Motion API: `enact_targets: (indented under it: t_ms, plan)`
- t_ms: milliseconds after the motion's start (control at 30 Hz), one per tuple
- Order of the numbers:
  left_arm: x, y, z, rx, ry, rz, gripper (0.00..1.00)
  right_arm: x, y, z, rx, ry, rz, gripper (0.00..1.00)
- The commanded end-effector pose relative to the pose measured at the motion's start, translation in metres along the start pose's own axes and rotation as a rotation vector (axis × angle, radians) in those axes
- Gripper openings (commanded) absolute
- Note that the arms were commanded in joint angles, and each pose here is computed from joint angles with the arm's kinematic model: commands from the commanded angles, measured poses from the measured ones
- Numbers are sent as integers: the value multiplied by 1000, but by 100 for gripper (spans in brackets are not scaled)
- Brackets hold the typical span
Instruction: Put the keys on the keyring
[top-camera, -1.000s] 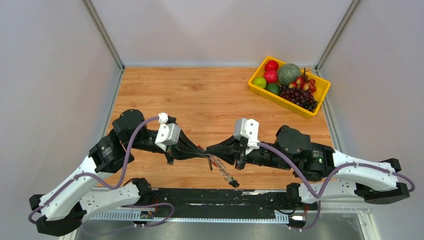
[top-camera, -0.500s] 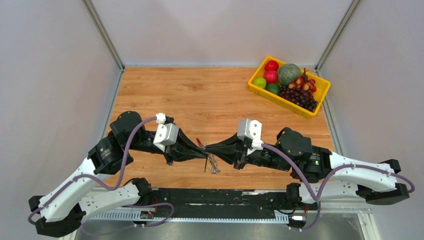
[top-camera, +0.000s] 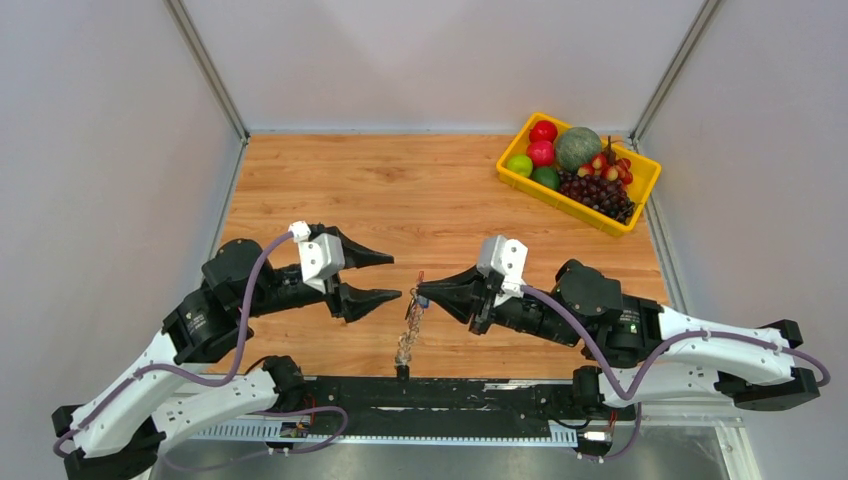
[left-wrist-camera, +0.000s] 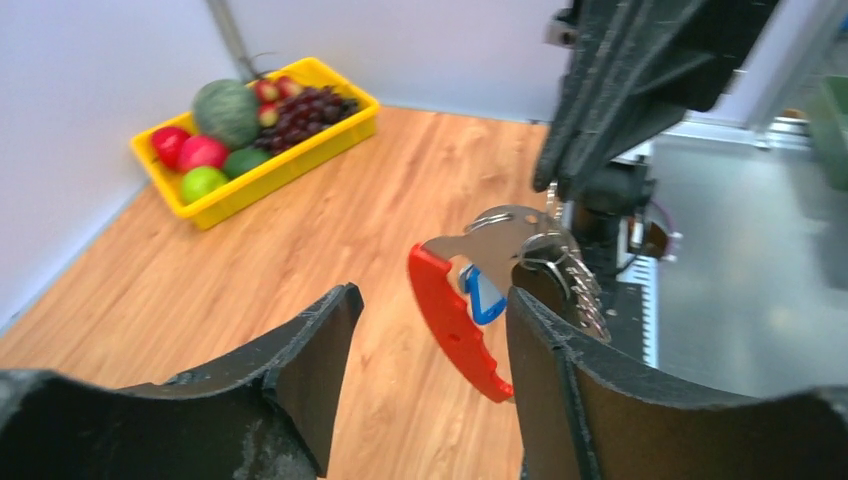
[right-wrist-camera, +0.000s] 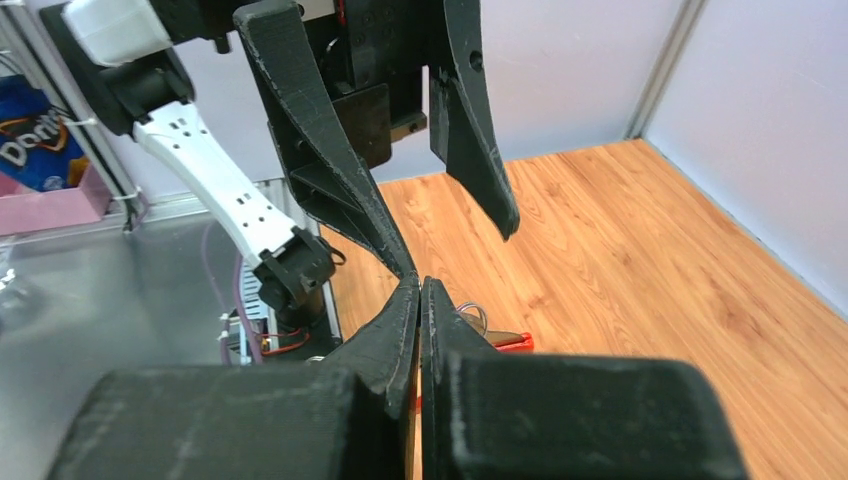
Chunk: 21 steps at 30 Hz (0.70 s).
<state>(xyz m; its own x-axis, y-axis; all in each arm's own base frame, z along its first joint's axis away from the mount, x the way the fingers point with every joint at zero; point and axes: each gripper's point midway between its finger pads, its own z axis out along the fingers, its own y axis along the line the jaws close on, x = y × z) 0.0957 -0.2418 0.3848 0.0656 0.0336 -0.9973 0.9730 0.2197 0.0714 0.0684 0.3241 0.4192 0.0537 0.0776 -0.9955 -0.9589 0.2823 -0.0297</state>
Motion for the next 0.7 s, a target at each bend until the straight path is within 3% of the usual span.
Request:
enact_targets:
  t_ms: [0,367,433,533,667]
  plan:
    - [6,38,-4,-223,5,-9,68,-9,-19,-4,112,-41,14,0]
    - [25,49,-13,-312,32,-48,79,61,-53,-2,329,146,14,0]
    - [27,51,-15,-330,32,-49,84,75,-63,-3,378,194,6,0]
    - [30,52,-18,-344,31,-50,99,102,-78,-3,447,261,47,0]
    - [30,52,-21,-351,27,-49,100,147,-98,-4,499,353,121,0]
